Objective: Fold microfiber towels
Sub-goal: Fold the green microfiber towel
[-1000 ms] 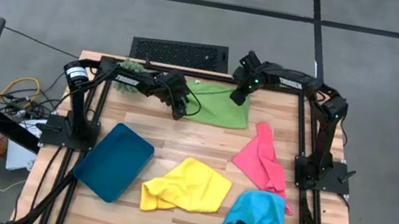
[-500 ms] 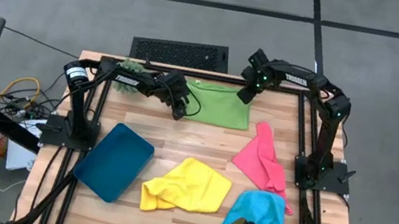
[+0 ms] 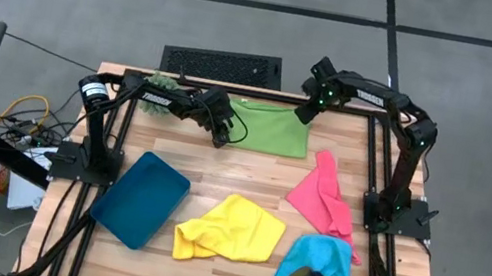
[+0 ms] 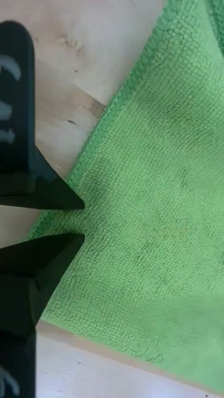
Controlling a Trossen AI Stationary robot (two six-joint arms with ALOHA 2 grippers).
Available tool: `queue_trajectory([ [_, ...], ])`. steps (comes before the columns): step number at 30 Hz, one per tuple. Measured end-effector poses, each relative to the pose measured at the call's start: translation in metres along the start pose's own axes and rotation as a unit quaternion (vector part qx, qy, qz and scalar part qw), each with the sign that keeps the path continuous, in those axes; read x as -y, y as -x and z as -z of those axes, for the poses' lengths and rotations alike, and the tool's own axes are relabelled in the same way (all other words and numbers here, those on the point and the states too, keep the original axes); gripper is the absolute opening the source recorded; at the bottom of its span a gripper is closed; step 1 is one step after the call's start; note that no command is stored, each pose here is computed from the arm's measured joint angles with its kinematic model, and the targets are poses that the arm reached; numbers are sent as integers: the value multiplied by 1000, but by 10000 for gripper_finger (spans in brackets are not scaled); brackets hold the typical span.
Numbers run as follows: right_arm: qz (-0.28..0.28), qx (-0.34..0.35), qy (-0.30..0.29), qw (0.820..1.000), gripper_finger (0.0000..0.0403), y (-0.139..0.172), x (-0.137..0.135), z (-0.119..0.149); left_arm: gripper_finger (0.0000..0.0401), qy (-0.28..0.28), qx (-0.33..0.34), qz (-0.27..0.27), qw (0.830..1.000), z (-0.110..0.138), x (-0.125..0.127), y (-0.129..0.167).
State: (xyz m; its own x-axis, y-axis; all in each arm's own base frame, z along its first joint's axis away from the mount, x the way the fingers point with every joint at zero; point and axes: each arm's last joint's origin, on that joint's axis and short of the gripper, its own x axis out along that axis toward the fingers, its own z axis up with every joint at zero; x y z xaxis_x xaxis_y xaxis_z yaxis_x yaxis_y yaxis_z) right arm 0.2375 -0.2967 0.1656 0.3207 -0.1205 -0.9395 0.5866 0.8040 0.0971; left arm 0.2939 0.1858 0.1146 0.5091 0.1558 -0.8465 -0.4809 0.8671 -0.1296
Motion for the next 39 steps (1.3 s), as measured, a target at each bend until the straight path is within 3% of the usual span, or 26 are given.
queue_trajectory([
  [6,-4,-15,8,1000,71,4,0,4,68,2,0,-1,1000,0,0,0],
  [13,-5,-6,27,1000,142,6,-7,1,68,3,0,-1,1000,0,0,0],
  [17,13,52,3,999,170,29,-1,-6,68,5,0,-1,1000,0,0,0],
  [22,23,101,-10,995,174,67,-1,-6,68,22,6,0,1000,-1,0,1],
  [27,-22,96,4,995,160,73,-35,5,68,57,16,4,998,-12,1,13],
  [31,-60,84,18,995,153,50,-72,22,68,55,59,10,997,-34,4,32],
  [36,-96,93,38,990,147,17,-121,42,69,57,65,12,996,-43,6,42],
  [39,-85,95,37,991,143,3,-140,55,74,37,87,-3,996,-48,5,49],
])
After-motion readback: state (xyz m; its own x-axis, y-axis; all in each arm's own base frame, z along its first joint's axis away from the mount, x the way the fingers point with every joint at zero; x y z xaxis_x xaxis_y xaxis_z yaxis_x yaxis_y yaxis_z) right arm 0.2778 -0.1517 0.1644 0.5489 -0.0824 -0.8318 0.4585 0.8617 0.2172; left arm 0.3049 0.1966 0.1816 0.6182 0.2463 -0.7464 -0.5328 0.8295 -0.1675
